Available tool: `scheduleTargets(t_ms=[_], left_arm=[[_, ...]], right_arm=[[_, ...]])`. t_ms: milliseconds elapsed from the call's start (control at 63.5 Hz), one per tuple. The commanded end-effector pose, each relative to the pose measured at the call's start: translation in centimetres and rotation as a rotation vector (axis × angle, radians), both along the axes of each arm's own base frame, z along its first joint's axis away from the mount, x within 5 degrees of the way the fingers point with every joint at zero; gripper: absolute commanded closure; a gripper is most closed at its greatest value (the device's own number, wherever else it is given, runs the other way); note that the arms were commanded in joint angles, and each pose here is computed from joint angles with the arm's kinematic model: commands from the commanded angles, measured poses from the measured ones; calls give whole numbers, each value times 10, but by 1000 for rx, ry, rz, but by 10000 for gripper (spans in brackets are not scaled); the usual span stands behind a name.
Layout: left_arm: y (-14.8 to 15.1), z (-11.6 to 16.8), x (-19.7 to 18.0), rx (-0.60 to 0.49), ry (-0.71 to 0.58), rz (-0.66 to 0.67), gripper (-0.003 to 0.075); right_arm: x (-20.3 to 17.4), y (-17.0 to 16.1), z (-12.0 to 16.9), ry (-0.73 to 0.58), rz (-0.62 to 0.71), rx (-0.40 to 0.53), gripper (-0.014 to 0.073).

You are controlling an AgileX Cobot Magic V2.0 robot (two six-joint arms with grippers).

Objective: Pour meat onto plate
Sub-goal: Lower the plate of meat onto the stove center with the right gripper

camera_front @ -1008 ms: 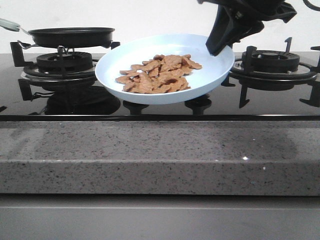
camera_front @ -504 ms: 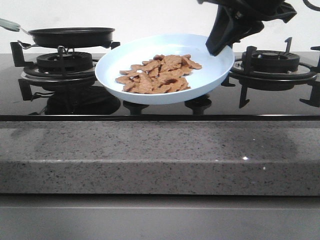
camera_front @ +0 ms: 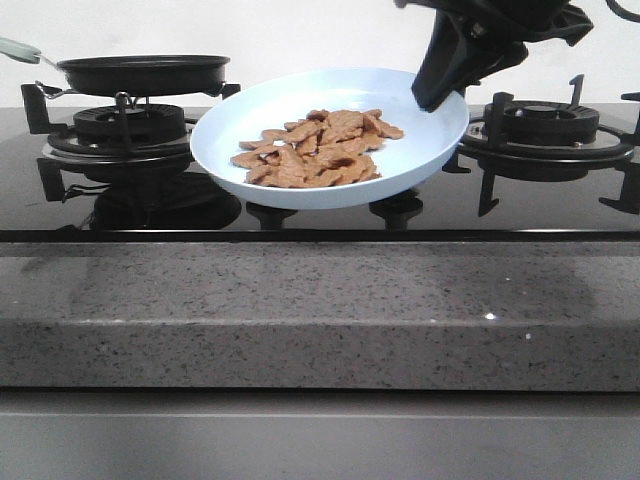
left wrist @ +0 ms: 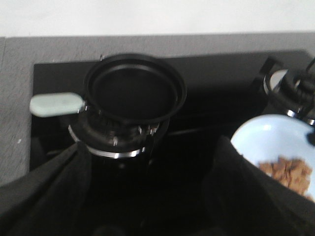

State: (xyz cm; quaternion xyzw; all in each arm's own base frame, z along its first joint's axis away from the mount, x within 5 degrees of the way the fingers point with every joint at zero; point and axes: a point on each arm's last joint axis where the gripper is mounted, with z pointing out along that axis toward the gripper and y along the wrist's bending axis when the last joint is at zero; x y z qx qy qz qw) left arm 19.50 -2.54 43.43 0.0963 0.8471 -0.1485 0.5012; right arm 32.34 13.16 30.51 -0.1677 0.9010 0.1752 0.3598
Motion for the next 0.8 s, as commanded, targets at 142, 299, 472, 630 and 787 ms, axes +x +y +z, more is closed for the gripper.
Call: scheduleTargets(t_ms=[142,299,472,630,787], left_arm=[[-2,-20,-42,78,-19,91,209],[1,-46,-57,100,9,101,209],[1,-55,-59,104,33,99,209],[1,-55,-59,97,32,98,209],[0,-55,-59,93,32,97,209]], right_arm=[[-4,-2,29,-108,-20,55,653],[-4,-2,29,-108,-20,55,653],[-4,-2,29,-107,-20,54,653],[-4,-2,29,-107,-20,54,653],[-4,-2,29,-108,-20,55,653]])
